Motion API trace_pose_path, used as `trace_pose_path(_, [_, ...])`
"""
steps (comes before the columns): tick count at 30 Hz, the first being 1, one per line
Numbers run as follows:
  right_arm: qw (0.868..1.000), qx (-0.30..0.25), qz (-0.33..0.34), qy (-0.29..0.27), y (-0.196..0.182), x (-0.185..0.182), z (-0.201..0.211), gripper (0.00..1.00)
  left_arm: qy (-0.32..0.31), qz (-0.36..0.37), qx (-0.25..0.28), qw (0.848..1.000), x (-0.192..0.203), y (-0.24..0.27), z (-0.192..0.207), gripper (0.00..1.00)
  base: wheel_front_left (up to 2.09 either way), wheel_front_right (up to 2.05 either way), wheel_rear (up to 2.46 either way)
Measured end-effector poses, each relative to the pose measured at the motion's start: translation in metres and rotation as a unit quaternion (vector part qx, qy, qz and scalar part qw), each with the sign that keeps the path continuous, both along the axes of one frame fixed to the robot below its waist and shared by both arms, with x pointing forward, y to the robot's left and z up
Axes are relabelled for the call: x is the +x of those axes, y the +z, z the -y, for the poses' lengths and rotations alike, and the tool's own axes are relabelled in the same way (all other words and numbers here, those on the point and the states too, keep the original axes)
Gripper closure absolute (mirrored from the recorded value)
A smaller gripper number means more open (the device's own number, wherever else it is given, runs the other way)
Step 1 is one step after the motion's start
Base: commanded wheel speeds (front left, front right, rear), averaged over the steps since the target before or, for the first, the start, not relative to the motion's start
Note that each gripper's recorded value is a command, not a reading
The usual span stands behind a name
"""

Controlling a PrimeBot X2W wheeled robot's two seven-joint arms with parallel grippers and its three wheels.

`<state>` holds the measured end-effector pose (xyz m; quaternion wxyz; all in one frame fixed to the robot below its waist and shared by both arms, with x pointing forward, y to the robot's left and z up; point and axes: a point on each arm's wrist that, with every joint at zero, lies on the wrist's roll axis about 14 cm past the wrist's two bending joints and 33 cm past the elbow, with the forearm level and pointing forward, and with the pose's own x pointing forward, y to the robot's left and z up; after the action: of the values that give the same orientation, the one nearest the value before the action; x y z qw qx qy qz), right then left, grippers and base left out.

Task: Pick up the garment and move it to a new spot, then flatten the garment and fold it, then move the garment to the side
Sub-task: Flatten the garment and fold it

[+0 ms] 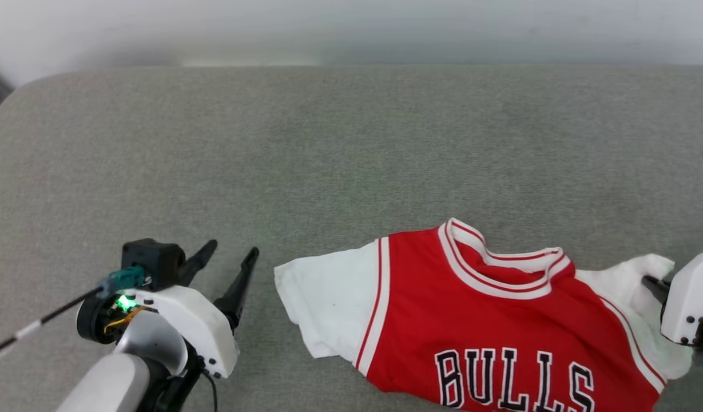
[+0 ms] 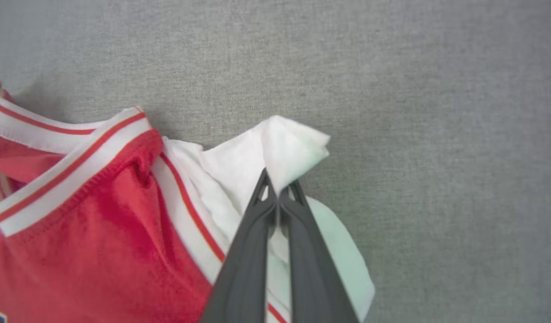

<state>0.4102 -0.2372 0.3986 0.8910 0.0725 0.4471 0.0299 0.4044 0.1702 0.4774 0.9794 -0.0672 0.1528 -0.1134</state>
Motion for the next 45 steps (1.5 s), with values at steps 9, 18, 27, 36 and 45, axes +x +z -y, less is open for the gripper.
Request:
trace_pose_path(9, [0.999, 0.007, 0.054, -0.001, 0.032, -0.009, -0.003, 1.0, -0.134, -0.162, 0.011, 0.978, -0.009, -0.027, 0.04, 0.0, 0.0, 0.0, 0.0])
trace_pose_path(18, [0.999, 0.017, 0.047, -0.008, 0.021, -0.017, -0.007, 1.0, -0.151, -0.292, 0.024, 0.944, -0.005, -0.088, 0.042, 0.0, 0.0, 0.0, 0.0])
trace_pose_path(27, [0.998, 0.023, 0.055, -0.018, 0.021, -0.023, -0.005, 1.0, -0.19, -0.34, 0.032, 0.921, -0.011, -0.102, 0.056, 1.0, 0.0, 0.0, 0.0])
trace_pose_path(36, [0.99, 0.002, 0.138, -0.003, 0.061, -0.006, -0.003, 1.0, -0.155, -0.206, 0.049, 0.965, 0.024, -0.051, 0.054, 1.0, 0.0, 0.0, 0.0])
trace_pose_path(45, [0.959, -0.014, 0.284, 0.005, 0.145, 0.036, -0.008, 1.0, -0.066, 0.018, 0.066, 0.995, 0.082, 0.073, 0.022, 1.0, 0.0, 0.0, 0.0])
